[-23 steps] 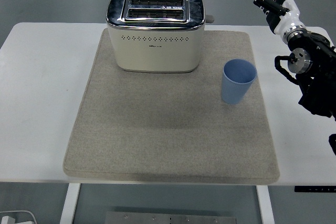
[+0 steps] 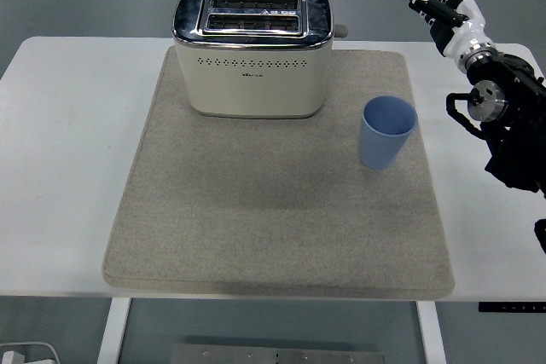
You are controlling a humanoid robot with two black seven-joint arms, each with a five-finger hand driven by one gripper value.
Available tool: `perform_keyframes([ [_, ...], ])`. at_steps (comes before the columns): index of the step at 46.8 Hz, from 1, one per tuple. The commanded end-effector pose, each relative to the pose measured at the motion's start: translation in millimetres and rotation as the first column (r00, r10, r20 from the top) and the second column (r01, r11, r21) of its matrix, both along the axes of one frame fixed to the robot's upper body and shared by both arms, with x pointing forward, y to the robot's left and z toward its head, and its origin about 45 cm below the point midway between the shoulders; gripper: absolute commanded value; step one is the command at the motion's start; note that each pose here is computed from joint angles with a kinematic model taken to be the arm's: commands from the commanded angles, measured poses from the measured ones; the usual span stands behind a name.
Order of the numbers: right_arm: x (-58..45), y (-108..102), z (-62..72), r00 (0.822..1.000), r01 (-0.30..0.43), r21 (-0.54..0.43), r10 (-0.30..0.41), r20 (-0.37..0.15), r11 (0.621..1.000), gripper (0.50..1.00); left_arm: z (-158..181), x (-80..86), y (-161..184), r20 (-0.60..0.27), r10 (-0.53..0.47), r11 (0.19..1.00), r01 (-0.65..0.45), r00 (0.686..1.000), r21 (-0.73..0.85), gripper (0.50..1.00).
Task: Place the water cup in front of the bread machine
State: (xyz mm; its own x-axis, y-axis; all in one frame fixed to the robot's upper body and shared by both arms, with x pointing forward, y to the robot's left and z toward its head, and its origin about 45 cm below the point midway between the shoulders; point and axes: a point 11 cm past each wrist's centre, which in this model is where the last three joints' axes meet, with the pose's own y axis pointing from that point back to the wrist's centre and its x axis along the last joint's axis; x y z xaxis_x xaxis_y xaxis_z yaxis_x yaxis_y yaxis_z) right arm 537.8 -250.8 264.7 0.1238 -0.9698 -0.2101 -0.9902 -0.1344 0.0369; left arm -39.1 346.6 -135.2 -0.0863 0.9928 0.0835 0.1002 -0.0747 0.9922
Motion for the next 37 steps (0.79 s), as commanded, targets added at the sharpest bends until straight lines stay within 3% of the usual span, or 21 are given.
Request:
perform_keyframes([
  [1, -0.3, 1.2, 0.1, 1.000, -0.012, 0.006, 0.012, 0.002, 1.000, 0.913, 0.1, 0.0, 0.5, 0.000, 0.000, 1.000, 0.000, 1.000, 0.002, 1.000],
  [14, -4.7, 10.5, -4.7, 0.994, -0.109, 0.029, 0.109, 0.004, 0.994, 0.911, 0.1, -0.1, 1.2, 0.000, 0.002, 1.000, -0.002, 1.000, 0.006, 1.000],
  [21, -9.8, 18.1, -11.8, 0.982, -0.190, 0.010, 0.191, -0.008, 0.982, 0.911, 0.1, -0.1, 1.2, 0.000, 0.002, 1.000, -0.002, 1.000, 0.006, 1.000],
  [29, -13.1, -1.6, -14.7, 0.979, -0.205, -0.015, 0.204, -0.018, 0.979, 0.913, -0.5, 4.5, -2.6, 0.007, -0.006, 1.000, 0.006, 1.000, -0.007, 1.000],
  [37, -14.8, -8.1, -16.3, 0.977, -0.212, -0.022, 0.212, -0.023, 0.977, 0.911, -0.2, 5.5, -0.5, 0.009, -0.003, 1.000, 0.003, 1.000, -0.001, 1.000],
])
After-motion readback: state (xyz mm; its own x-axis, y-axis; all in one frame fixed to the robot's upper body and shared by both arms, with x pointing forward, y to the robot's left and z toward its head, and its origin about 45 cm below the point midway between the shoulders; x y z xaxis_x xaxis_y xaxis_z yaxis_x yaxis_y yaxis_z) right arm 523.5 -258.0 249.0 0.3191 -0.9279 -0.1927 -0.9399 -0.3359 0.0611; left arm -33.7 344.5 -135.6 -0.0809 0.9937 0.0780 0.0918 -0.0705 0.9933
